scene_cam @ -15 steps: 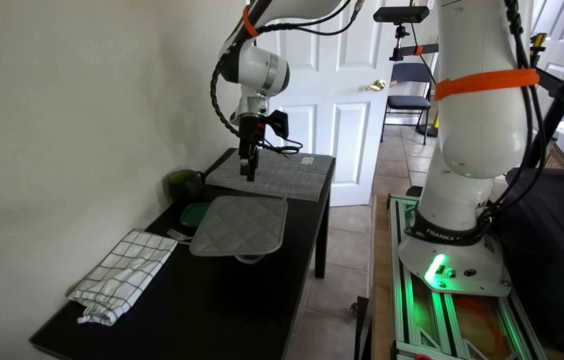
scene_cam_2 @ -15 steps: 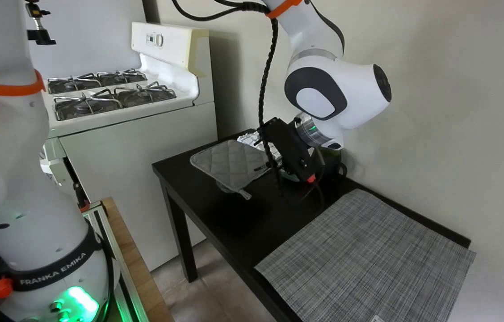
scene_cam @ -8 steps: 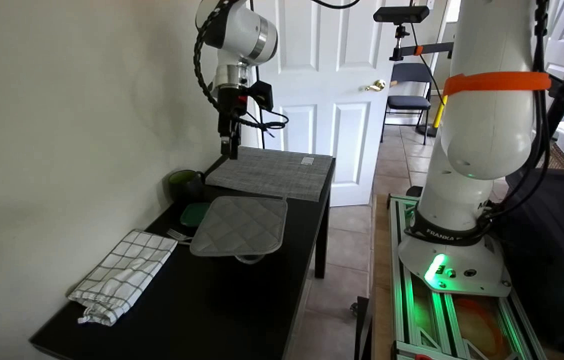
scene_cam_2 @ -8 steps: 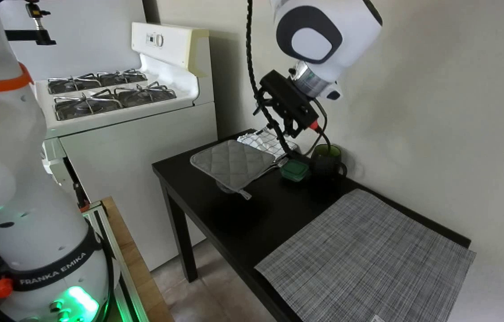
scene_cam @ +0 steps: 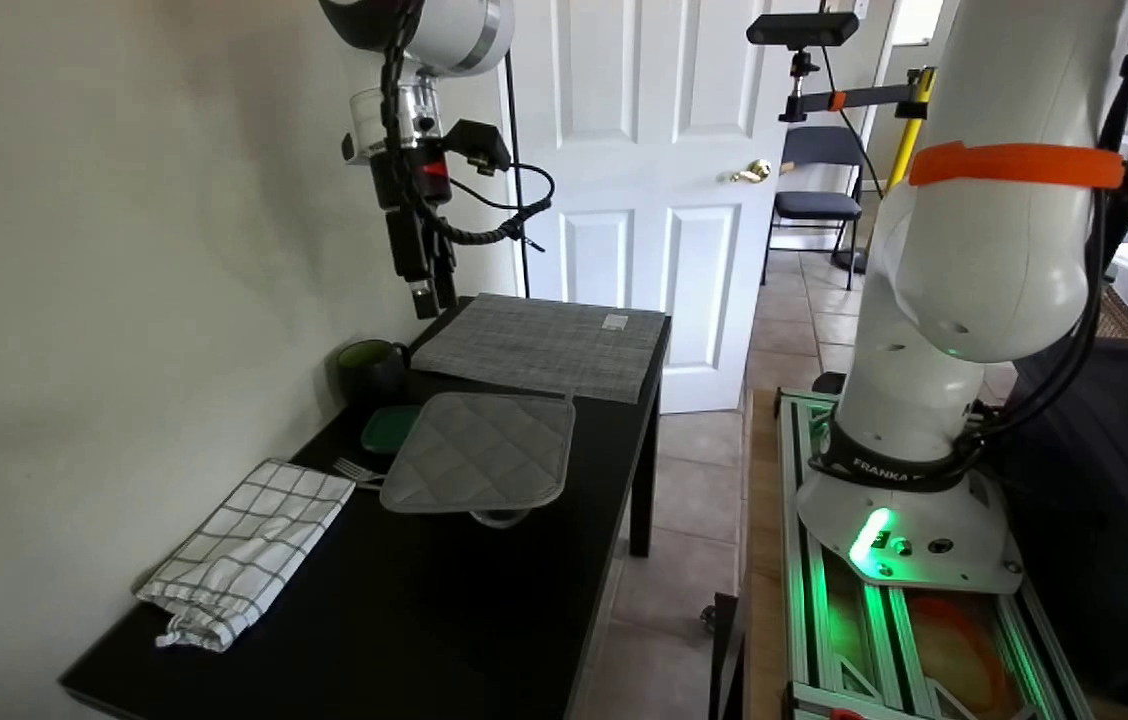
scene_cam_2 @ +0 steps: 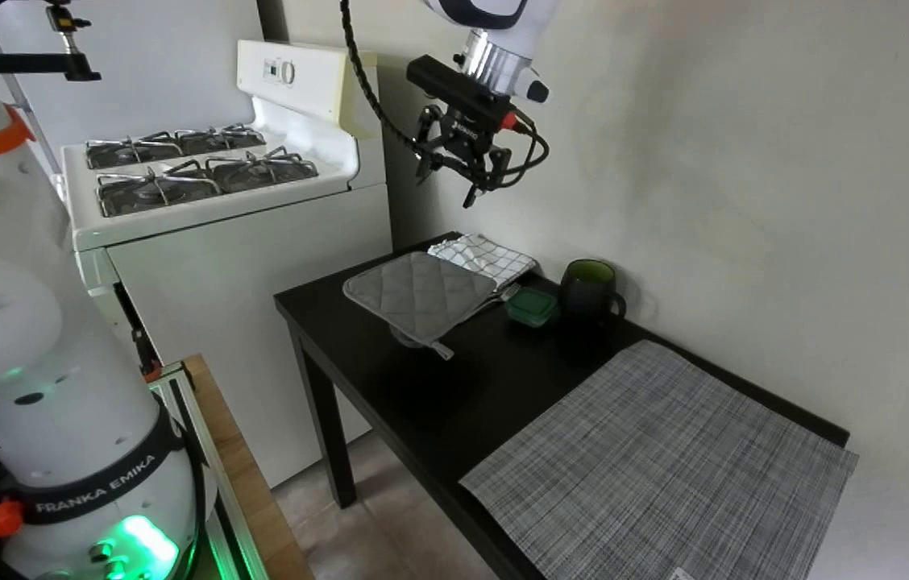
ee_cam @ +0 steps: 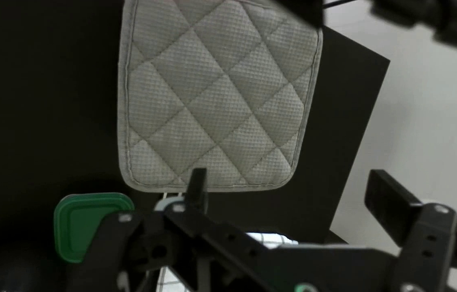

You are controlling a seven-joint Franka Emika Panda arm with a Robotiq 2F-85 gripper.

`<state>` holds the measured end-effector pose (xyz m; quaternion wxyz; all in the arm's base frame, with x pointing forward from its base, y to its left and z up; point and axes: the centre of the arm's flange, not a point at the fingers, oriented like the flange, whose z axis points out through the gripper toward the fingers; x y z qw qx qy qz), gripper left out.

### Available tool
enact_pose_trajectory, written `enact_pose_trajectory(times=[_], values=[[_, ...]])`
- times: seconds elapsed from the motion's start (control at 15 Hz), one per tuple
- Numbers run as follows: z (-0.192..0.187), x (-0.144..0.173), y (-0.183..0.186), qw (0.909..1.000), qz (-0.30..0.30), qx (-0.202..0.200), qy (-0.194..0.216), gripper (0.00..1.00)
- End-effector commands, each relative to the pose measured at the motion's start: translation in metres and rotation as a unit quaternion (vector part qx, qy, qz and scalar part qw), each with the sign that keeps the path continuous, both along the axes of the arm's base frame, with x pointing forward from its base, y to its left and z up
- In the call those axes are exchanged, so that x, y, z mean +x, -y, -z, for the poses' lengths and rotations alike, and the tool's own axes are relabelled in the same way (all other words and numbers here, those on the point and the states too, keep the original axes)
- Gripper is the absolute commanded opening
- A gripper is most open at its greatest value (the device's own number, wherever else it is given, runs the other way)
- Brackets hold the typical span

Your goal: Put the grey pot holder on top of the glass cup.

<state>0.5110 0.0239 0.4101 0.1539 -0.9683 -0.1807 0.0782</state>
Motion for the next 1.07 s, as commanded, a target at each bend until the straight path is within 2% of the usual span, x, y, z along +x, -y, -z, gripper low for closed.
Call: enact_pose_trajectory(times=[0.0,0.4,0.6,0.67,1.0], values=[[-0.003,-0.013,-0.028,0.9973,-0.003,-0.072,-0.011,1.0],[-0.001,-0.017,-0.053,0.9918,-0.029,-0.124,0.003,1.0],[0.0,-0.018,-0.058,0.9913,-0.036,-0.126,-0.004,1.0],[-0.001,-0.009,-0.055,0.9932,-0.036,-0.111,-0.004,1.0],[-0.001,-0.009,-0.056,0.9929,-0.037,-0.113,-0.004,1.0]])
